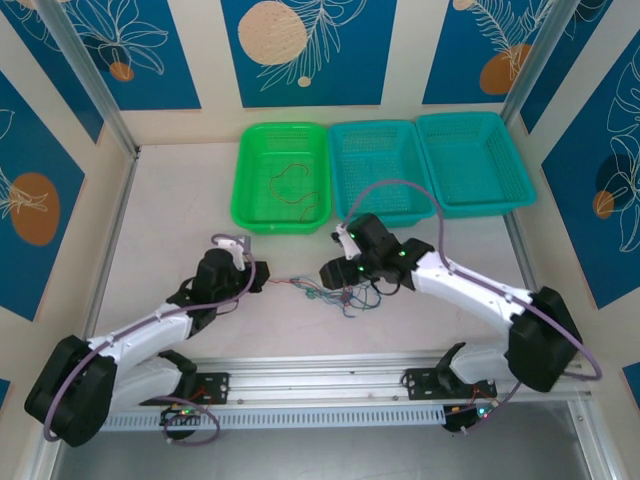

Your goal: Untangle the cables

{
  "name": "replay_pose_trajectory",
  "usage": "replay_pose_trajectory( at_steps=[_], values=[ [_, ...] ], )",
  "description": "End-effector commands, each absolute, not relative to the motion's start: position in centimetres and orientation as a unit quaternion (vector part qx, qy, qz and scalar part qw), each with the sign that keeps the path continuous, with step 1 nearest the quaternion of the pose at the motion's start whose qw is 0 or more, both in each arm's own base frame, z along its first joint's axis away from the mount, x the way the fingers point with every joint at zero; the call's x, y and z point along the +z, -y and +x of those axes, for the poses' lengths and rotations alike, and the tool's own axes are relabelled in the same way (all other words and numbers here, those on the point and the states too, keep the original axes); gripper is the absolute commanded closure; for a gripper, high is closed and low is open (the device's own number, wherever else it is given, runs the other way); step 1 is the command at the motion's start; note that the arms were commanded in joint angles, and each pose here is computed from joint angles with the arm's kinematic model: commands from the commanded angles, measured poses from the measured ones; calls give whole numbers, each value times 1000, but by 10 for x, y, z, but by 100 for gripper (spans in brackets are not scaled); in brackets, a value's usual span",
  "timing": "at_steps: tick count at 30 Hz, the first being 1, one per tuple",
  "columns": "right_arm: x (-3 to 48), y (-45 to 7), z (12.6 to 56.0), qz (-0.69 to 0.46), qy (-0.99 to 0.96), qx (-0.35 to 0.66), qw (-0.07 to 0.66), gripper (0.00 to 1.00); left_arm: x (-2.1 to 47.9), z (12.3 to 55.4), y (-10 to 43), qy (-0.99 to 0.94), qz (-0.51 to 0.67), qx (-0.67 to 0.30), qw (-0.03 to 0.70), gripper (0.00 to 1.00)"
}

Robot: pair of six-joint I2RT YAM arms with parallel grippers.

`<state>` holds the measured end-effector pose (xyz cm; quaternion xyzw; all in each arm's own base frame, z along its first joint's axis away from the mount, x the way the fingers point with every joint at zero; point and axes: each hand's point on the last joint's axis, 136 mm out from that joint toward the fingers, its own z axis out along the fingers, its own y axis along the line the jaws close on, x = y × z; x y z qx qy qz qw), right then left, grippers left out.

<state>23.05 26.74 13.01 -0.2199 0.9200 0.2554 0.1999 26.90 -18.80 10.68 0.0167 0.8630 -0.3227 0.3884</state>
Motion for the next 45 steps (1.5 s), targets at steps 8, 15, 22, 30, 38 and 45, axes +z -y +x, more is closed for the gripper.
replay_pose_trajectory(
  at_steps=[8,15,22,30,38,45],
  values=[
    [140,-334,207,-330,-840,412,126,36,150,262,215,-811,151,-354,441,100],
    [136,-349,213,-316,-837,429,124,25,150,262,216,-811,146,-360,438,100],
    [103,-345,237,-321,-862,351,173,18,153,266,217,-810,146,-359,440,100],
    [91,-347,246,-311,-863,361,168,45,155,266,217,-809,146,-358,442,100],
    [85,-339,252,-277,-871,375,156,91,153,268,209,-815,131,-342,449,100],
    [74,-298,274,-174,-912,327,176,100,138,276,173,-844,62,-263,463,100]
  ],
)
